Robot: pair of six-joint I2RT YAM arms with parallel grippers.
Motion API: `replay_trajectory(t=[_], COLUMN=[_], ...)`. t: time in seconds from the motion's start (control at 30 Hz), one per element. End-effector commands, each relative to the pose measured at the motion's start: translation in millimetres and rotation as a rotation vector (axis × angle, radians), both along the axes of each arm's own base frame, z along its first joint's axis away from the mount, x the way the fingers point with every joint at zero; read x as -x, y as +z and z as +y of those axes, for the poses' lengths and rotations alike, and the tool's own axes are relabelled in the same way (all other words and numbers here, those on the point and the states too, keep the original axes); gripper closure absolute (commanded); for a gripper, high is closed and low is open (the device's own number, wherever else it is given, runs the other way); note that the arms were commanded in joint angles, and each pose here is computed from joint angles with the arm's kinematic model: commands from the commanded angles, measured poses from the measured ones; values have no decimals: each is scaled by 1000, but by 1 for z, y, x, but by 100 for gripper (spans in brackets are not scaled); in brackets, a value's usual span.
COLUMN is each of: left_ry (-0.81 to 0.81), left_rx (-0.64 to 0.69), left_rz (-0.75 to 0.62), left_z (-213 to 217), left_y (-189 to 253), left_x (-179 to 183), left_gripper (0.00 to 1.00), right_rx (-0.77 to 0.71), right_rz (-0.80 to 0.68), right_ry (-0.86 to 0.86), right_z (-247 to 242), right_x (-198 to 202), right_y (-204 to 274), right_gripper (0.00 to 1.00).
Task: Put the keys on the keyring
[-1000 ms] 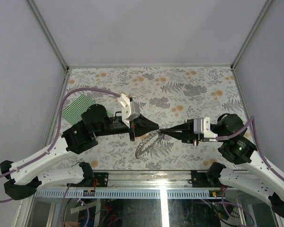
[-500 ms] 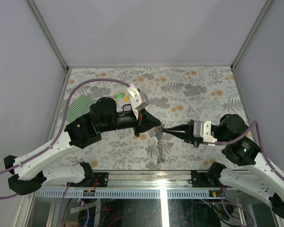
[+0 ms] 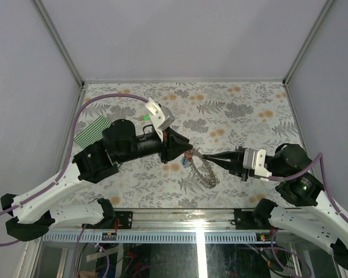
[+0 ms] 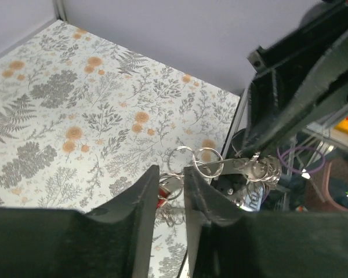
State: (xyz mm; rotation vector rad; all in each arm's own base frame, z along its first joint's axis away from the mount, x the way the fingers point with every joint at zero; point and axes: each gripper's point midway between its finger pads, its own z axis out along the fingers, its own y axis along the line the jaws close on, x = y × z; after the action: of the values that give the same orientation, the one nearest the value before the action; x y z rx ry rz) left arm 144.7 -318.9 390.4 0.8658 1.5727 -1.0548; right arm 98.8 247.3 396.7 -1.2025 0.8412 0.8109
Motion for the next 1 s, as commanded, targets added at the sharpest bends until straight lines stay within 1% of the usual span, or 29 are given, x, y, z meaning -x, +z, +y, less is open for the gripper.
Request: replay_trajectory(t=[0.0, 0.07, 0.17, 0.33, 0.47, 0.67, 0.8, 0.97], left_ry=[70, 55, 9, -110, -162, -187, -172, -150], left_rx=[58, 67, 103, 239, 322, 359, 393, 397], left_rz=[-59, -76, -134, -339, -437, -447, -444, -438], left_z=[12, 13, 15, 27, 34, 32, 32, 31], left_y=[18, 19, 26, 42, 46, 49, 52, 52], left_x=[-11, -8, 1, 29, 44, 49, 47, 43], left_gripper=[70, 65, 63, 61, 63, 63, 64, 69], right_rx=[-126, -134, -143, -153, -200, -318, -350, -373], right_rz=[-68, -57, -30, 61, 133, 208, 236, 233], right_ry=[30, 24, 26, 51, 65, 144, 186, 214], right_z=[-9, -9, -7, 2, 8, 14, 18, 18], right_x=[14, 12, 11, 9, 5, 10, 13, 16], right_y=[42, 44, 47, 48, 50, 57, 55, 58], right_gripper=[100, 100, 100, 100, 100, 100, 100, 100])
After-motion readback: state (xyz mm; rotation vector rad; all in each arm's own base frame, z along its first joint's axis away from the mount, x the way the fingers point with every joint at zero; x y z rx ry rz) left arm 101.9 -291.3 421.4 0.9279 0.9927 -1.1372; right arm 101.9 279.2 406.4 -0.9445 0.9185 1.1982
